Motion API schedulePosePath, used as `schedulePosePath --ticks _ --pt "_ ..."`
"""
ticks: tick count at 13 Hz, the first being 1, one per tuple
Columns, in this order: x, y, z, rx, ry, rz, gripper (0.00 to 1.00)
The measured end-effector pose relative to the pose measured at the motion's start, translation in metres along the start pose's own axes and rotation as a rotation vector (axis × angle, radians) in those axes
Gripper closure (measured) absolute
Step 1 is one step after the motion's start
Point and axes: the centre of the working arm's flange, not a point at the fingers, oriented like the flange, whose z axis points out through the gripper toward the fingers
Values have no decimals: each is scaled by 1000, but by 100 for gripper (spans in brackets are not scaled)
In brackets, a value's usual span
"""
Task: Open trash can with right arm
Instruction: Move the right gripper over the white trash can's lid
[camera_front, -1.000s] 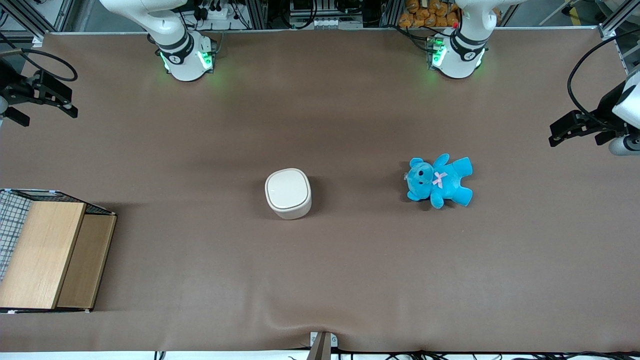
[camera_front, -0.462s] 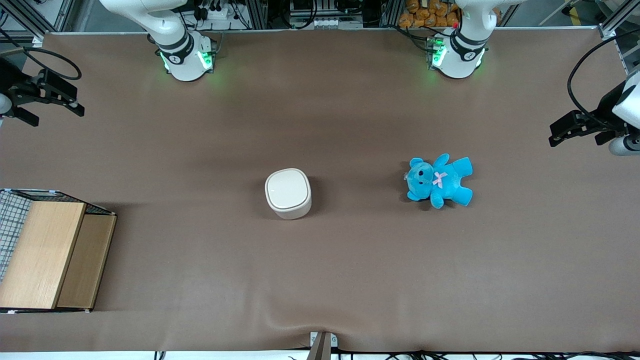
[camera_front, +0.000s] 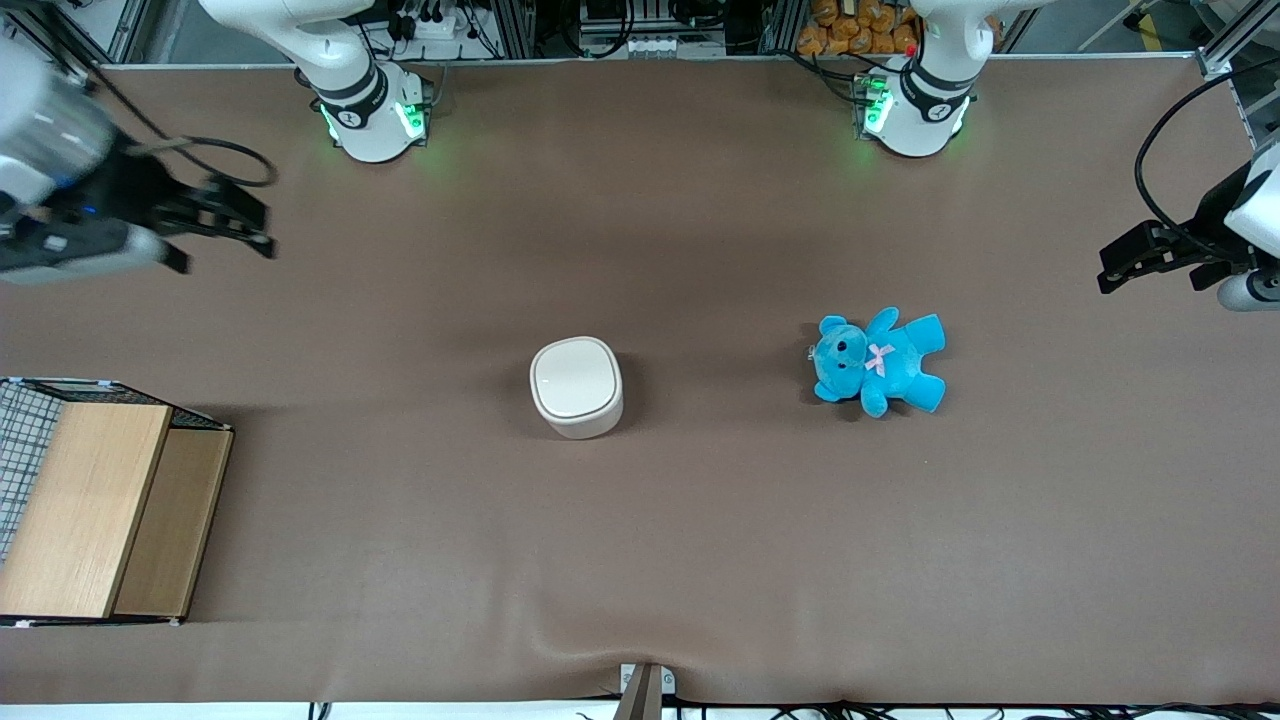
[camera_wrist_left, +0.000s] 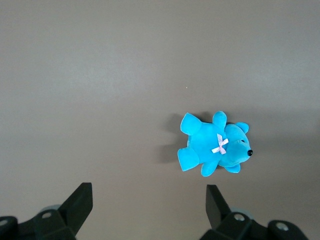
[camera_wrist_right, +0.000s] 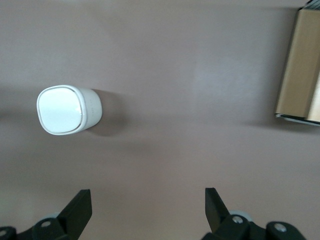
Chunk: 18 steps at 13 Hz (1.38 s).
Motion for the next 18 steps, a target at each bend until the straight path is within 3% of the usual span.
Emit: schedulePosePath --ticks 3,8,9,10,12,15,18 --pt "17 -48 38 3 -13 17 0" --pt "44 -128 116 21 12 114 0" --pt "50 -137 135 22 9 122 7" --pt "55 -145 154 12 7 122 7" --pt "59 -161 187 -29 -7 98 29" --pt "57 -189 227 -44 -22 53 69" --pt "58 -199 255 -57 -29 31 98"
